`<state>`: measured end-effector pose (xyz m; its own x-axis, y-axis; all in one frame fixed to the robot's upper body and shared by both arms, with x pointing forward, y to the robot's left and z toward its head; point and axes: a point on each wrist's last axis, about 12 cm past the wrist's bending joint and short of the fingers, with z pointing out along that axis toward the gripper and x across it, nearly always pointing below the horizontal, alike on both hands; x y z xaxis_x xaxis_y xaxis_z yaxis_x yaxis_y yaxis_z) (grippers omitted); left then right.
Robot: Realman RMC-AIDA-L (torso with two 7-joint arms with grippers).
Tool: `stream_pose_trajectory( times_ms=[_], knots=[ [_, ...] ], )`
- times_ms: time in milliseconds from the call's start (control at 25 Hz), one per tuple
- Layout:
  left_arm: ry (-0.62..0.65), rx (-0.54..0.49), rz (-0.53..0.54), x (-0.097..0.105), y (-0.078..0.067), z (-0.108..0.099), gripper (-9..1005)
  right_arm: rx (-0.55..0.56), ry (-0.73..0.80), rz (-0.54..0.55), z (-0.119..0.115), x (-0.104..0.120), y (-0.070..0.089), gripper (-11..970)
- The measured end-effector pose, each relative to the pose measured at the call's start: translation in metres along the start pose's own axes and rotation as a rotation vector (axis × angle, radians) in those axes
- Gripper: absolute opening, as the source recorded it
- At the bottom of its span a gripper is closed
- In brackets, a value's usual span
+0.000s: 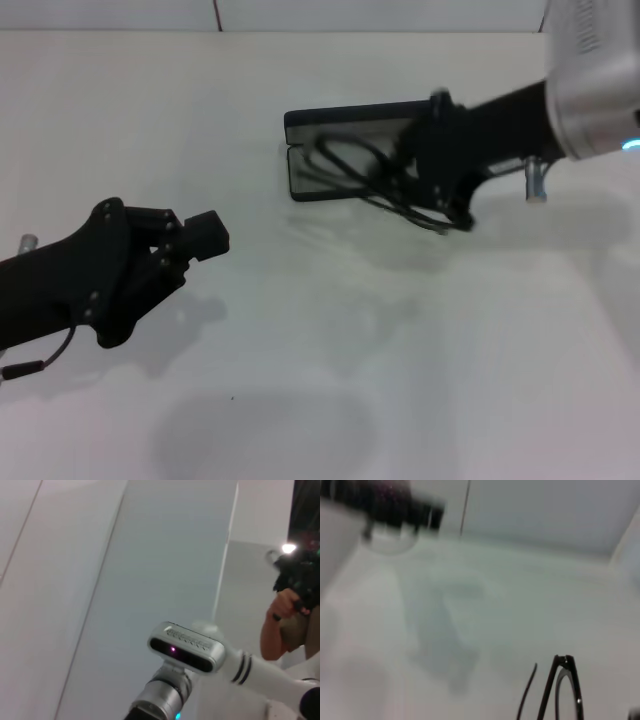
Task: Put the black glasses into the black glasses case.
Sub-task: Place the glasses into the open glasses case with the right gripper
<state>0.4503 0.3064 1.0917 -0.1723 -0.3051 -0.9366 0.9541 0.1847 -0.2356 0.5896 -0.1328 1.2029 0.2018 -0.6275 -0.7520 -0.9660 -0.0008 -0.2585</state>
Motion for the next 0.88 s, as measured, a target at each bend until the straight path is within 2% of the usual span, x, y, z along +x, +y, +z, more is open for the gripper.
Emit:
stream_pose_trajectory(
  times_ms=[120,280,520,680,880],
  knots=[
    [0.002,-0.016,0.000,0.002,0.000,0.000,39,-0.012,0.235,-0.052,0.011,-0.014,0.002,138],
    [0.006,-0.030,0.000,0.004,0.001,0.001,39,-0.011,0.395,-0.126,0.030,-0.030,0.002,140],
    [0.003,-0.046,-0.004,0.009,0.002,0.005,39,0.069,0.488,-0.244,0.051,-0.036,-0.008,142],
    [-0.004,-0.053,-0.019,0.013,0.000,0.006,39,0.129,0.531,-0.301,0.062,-0.028,-0.018,144],
    [-0.014,-0.065,-0.031,0.019,-0.003,0.008,39,0.151,0.555,-0.342,0.071,-0.022,-0.026,147]
  ],
)
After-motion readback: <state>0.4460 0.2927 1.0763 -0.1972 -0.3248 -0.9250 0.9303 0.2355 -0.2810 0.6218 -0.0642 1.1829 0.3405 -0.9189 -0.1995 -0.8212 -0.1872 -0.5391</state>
